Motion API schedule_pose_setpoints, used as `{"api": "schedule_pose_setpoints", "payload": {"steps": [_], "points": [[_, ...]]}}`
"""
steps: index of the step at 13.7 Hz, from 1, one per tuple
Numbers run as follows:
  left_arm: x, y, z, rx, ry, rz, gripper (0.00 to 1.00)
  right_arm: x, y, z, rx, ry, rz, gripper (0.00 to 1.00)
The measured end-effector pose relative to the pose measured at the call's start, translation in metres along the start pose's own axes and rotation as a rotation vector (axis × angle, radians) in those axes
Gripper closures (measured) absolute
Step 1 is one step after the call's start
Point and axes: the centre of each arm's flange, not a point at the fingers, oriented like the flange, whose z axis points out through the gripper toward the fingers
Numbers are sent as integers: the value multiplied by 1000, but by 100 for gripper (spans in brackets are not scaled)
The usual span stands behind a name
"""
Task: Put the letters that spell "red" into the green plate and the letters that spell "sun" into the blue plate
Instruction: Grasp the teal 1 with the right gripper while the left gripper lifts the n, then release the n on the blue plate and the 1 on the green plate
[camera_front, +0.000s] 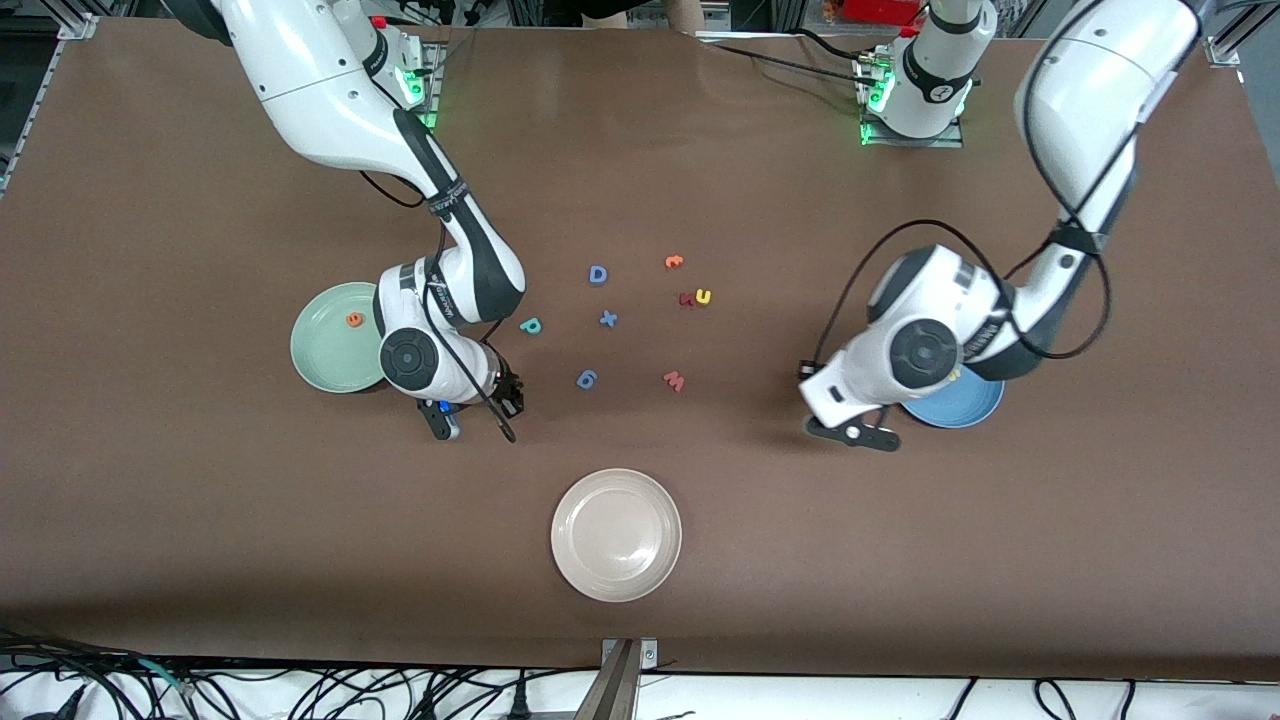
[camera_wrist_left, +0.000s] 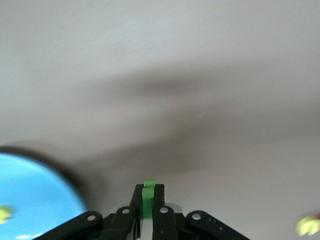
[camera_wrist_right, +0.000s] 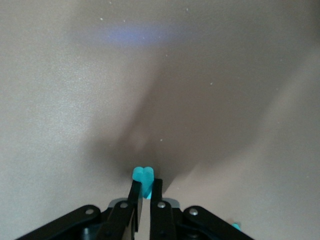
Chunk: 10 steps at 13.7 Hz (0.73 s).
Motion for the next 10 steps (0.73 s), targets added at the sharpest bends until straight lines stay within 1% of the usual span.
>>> {"api": "schedule_pose_setpoints", "payload": {"steps": [2,3,5,8,10], "points": [[-6,-50,3,-10,-53,62,90,1,0,0,0,1,1,90],[-11,-74,5,-17,-85,72,90,3,0,-1,0,3,3,90],[-20,-110,8,-28,-123,67,90,11,2,-10,-6,10,4,90],[-26,-133,15,-2,-155,71,90,33,13,-49,-55,11,-38,90],[-29,-152,18,-2,-162,71,89,51,25,-77,-89,7,-78,90]]}}
